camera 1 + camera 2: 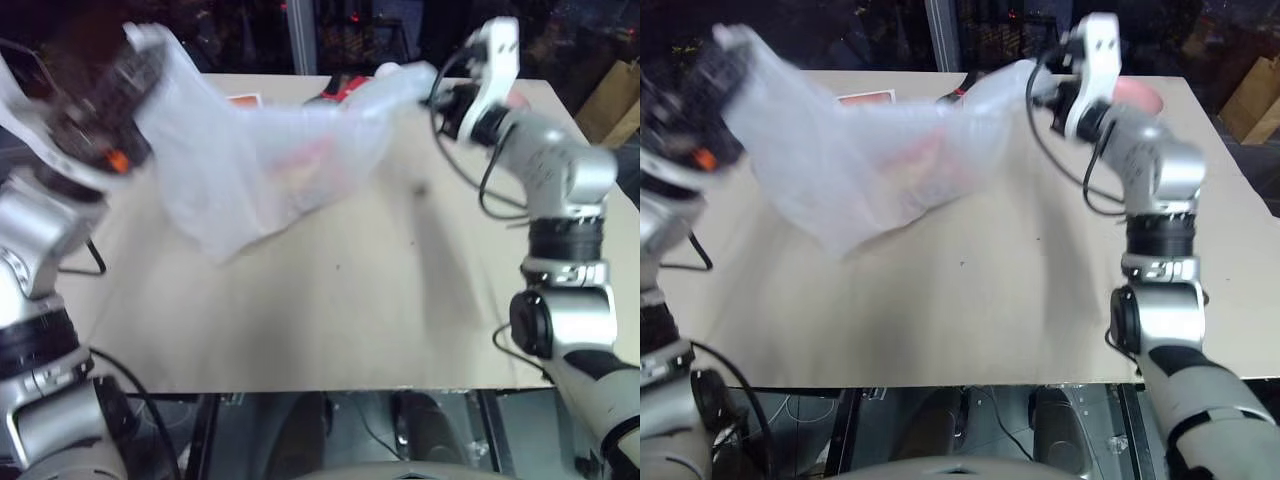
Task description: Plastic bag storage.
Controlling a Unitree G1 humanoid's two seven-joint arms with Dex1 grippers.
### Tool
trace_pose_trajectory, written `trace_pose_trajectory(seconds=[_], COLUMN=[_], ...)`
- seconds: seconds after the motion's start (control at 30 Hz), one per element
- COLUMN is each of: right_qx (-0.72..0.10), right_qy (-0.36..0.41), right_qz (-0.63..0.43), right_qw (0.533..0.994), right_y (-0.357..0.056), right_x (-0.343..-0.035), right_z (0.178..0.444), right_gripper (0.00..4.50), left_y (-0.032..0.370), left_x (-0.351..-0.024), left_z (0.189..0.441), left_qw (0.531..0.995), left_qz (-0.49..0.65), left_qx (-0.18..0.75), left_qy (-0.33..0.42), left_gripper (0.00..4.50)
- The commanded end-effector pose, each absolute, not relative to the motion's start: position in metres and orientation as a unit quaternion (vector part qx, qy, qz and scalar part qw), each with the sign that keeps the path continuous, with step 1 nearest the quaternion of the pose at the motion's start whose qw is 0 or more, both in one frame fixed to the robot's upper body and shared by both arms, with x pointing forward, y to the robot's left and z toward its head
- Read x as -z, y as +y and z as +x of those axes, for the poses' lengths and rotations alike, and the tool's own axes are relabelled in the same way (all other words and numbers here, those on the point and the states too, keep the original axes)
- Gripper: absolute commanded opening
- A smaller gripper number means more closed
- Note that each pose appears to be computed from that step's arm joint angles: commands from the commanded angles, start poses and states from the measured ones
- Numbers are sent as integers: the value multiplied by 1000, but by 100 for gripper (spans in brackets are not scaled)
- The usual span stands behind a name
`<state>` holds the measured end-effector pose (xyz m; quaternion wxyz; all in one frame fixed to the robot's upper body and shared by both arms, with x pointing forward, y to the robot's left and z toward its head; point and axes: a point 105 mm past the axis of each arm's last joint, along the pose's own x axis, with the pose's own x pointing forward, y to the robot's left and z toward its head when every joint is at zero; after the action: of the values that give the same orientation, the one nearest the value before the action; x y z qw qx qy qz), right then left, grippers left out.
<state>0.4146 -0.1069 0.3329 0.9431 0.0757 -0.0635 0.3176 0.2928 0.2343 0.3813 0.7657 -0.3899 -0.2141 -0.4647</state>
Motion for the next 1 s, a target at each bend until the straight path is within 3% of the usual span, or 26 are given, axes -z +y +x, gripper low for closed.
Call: trace_pose_trajectory(seconds=[0.03, 0.23, 0.43, 0.53, 0.63, 0.73, 0.87, 1.0], right_qx=[-307, -265, -231, -272, -285, -318, -414, -474], right_qy=[-101, -150, -153, -81, -50, 38, 107, 152], right_qz=[108, 66, 3, -20, -22, -48, -57, -61], right_qw=[940, 950, 961, 959, 957, 946, 902, 865], right_y=[-130, -165, -188, -175, -166, -139, -93, -72], right_x=[-381, -429, -424, -371, -343, -271, -202, -158], right_z=[405, 388, 361, 335, 322, 306, 268, 243], right_gripper=[0, 0, 0, 0, 0, 0, 0, 0], left_y=[260, 234, 204, 187, 181, 188, 203, 212], left_x=[-424, -447, -416, -351, -312, -257, -233, -217], left_z=[316, 348, 353, 347, 342, 358, 373, 378], left_qw=[785, 816, 837, 861, 879, 930, 959, 971], left_qz=[-380, -306, -245, -220, -195, -148, -131, -97], left_qx=[397, 400, 434, 438, 424, 334, 246, 218], left_qy=[-286, -284, -226, -138, -97, -47, -42, -31], left_gripper=[9, 9, 9, 9, 9, 9, 9, 9])
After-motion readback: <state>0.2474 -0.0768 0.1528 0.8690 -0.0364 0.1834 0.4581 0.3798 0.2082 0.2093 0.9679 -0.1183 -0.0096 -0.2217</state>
